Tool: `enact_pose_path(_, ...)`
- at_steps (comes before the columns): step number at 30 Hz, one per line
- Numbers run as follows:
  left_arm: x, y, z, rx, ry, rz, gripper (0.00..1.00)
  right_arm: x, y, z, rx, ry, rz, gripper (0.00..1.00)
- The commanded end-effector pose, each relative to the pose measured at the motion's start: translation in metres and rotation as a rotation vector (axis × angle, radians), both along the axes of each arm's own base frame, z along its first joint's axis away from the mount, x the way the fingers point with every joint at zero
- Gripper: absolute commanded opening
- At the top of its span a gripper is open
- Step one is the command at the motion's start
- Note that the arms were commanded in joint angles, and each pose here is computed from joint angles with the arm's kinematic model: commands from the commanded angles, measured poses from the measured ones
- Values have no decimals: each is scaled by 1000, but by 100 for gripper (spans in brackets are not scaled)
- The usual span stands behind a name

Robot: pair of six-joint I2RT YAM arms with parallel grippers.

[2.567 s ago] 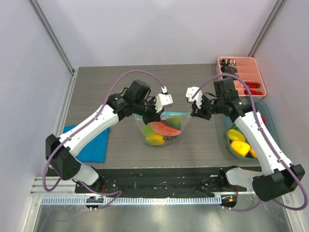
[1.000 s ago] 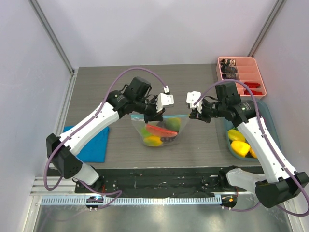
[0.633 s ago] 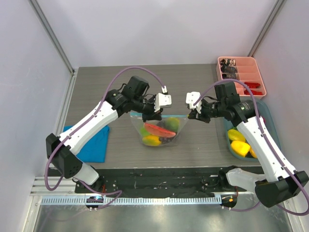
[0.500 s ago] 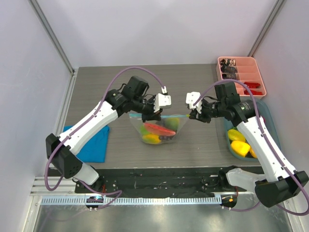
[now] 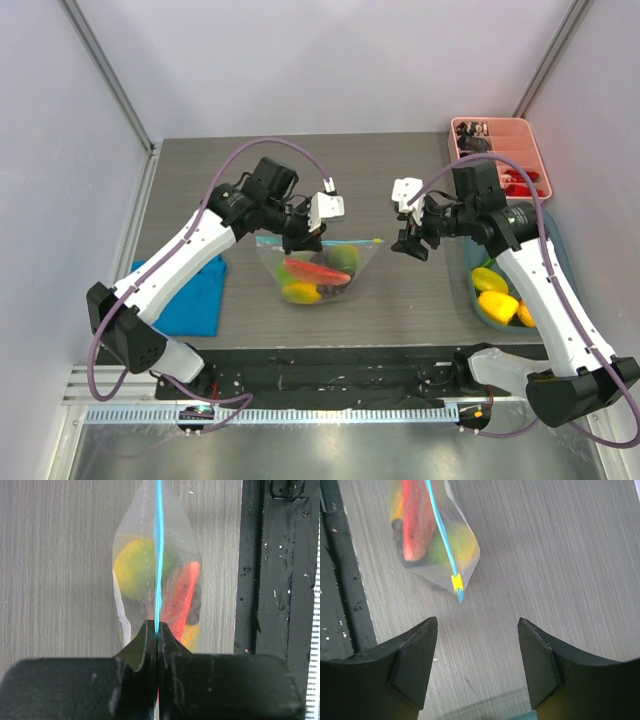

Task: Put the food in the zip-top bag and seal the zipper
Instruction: Zip the zipper food storage bag at the center of the board.

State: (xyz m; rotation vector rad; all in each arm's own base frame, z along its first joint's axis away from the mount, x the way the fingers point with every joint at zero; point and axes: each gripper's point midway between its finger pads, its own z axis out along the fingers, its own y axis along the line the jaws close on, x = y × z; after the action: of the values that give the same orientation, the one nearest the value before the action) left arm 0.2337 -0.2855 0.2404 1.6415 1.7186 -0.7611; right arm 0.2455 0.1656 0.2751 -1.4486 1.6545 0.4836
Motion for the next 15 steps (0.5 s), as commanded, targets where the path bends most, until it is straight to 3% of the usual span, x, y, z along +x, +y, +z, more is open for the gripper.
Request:
enact_pose_path(1,-4,-6,21,-67,-49,-39,0,-5,21,17,71,-8,64,70)
enact_pose_path(7,-5,-6,20,-64,-48,-45,0,-2,47,9,61,-26,109,64)
enact_pose_path(15,-6,-4,20,-61,-56,-41,0,3,57,-19,-21,1,103,40)
